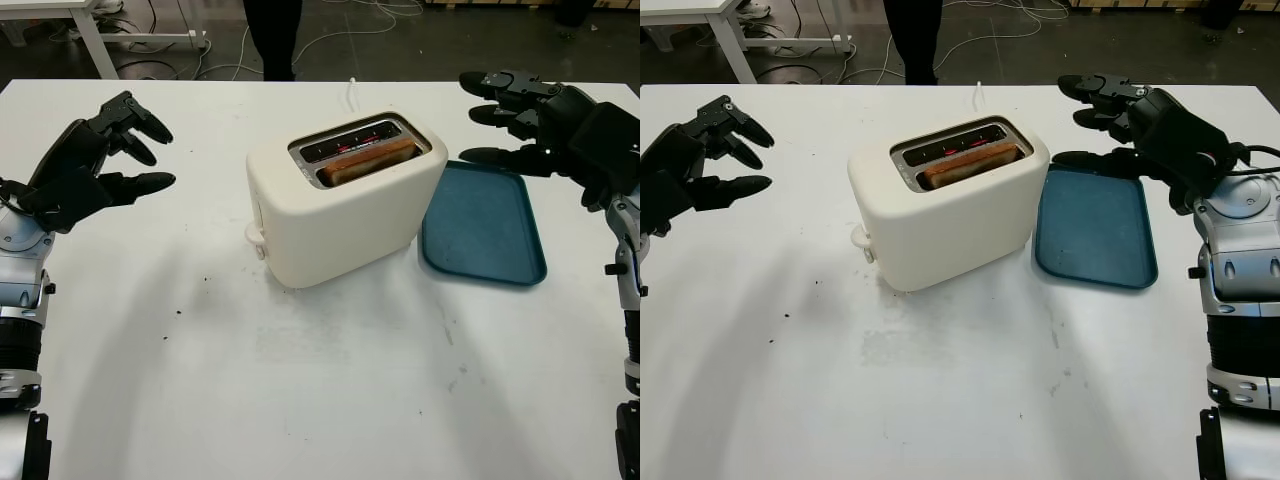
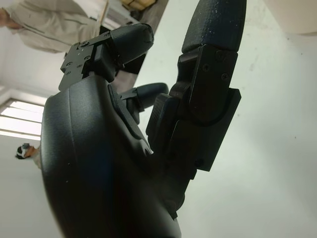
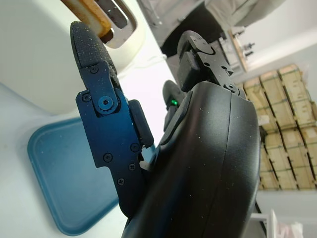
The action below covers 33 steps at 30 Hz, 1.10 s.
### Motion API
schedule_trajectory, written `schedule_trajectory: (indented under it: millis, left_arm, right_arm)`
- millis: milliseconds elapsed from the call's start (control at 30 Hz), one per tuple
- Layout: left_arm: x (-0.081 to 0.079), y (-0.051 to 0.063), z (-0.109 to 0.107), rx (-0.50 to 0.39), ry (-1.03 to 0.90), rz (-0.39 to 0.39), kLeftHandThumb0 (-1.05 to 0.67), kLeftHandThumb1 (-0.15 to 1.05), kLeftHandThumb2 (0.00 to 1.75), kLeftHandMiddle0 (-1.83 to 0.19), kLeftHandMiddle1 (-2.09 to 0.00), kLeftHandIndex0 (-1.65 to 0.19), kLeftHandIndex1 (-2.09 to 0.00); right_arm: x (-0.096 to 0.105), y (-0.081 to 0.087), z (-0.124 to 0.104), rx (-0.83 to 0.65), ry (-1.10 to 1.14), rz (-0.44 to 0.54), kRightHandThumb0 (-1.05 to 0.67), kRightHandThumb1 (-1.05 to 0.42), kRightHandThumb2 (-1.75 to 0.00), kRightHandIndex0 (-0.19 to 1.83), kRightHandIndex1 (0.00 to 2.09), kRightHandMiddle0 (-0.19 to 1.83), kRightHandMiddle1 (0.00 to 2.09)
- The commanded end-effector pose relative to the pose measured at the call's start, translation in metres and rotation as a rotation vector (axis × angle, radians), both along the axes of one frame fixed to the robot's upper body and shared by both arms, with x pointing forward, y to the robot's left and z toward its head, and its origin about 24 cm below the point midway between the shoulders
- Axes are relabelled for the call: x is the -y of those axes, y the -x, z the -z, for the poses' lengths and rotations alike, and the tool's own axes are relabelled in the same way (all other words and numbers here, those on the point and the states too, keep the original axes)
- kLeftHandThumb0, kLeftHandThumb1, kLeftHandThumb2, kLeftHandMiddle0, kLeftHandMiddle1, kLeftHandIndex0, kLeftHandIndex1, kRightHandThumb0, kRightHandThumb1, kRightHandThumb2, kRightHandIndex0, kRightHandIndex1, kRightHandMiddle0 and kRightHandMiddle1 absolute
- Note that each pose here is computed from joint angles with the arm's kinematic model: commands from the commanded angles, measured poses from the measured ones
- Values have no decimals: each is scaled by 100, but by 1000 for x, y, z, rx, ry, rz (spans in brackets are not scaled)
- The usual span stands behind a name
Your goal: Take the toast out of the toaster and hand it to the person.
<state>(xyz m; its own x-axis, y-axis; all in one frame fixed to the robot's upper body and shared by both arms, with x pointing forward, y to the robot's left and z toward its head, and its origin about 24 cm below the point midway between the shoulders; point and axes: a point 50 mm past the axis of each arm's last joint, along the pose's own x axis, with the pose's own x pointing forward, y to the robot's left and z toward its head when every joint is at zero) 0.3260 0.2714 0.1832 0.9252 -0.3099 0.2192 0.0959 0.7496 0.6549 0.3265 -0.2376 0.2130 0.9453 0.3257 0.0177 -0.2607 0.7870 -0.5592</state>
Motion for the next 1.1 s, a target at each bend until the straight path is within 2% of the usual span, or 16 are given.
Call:
schedule_trajectory:
  millis: [0,1067]
  left_arm:
    - [-1,1,-2,14,-5,3,-105,92,21,-12,-165,-9,-157]
    - [0,0,-4,7,-7,-1,-105,92,23,-11,-166,-8,-158]
  right_arm:
    - [-2,1,-2,10,10,2,-72,-81,0,1,60,33,1]
    - [-3,0,-4,9,-17,-7,-68,-80,0,0,59,32,1]
